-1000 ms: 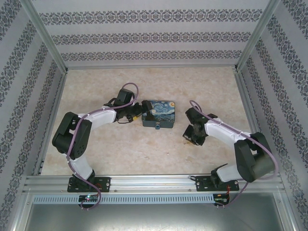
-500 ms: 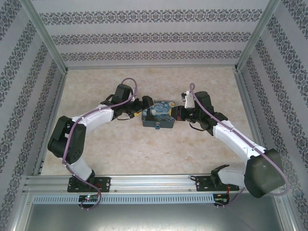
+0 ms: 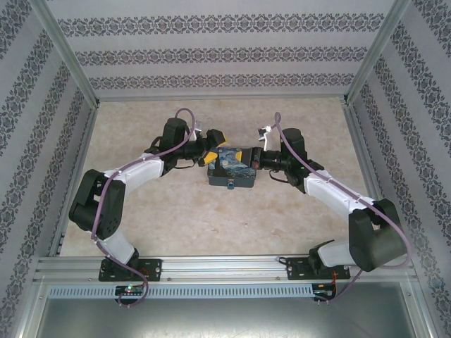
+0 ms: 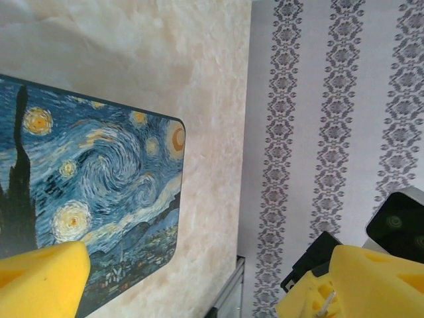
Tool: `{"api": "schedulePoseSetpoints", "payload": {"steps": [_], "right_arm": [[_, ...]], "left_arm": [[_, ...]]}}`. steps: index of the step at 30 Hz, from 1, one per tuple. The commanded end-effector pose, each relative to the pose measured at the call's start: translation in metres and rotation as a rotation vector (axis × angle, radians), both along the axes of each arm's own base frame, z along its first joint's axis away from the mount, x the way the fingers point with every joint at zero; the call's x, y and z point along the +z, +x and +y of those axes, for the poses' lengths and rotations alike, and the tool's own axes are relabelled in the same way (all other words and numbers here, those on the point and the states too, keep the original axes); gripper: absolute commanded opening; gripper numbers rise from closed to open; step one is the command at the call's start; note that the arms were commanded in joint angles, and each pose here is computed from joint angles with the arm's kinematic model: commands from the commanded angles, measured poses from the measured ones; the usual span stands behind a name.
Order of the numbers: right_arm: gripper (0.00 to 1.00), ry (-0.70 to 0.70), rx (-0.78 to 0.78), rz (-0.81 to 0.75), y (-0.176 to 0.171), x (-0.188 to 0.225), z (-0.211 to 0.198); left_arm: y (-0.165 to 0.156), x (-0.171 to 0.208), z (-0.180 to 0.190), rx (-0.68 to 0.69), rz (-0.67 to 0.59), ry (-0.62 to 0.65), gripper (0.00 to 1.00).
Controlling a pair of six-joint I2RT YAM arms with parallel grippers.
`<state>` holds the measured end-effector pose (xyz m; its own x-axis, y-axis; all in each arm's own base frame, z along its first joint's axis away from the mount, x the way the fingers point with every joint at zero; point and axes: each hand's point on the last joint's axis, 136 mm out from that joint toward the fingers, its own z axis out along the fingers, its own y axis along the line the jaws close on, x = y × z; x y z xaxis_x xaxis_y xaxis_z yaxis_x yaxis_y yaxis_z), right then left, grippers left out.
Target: Unlock the padlock with the key
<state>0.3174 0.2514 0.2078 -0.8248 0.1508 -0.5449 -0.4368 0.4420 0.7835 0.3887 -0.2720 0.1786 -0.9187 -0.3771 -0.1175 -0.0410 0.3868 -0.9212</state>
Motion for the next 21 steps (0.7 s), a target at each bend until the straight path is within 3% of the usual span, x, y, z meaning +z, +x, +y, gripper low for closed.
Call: {"api": "schedulePoseSetpoints", "payload": {"steps": [1, 9, 13, 21], "right_arm": [[0.0, 0.065, 0.068, -0.076, -0.001, 0.027, 0.012], [0.0, 0.129, 0.244, -0.042, -0.02, 0.032, 0.016], [0.0, 0.136, 0.245, -0.029, -0.014, 0.031, 0.014], [0.0, 0.137, 0.211, -0.022, -0.001, 0.03, 0.011]], "left_arm": [[0.002, 0.02, -0.002, -0.008, -0.043, -0.078, 0.91], [0.003, 0.038, -0.009, -0.033, -0.092, -0.149, 0.81], [0.0, 0.047, -0.015, -0.071, -0.117, -0.169, 0.73], [-0.005, 0.046, -0.021, -0.085, -0.127, -0.168, 0.67]]}}
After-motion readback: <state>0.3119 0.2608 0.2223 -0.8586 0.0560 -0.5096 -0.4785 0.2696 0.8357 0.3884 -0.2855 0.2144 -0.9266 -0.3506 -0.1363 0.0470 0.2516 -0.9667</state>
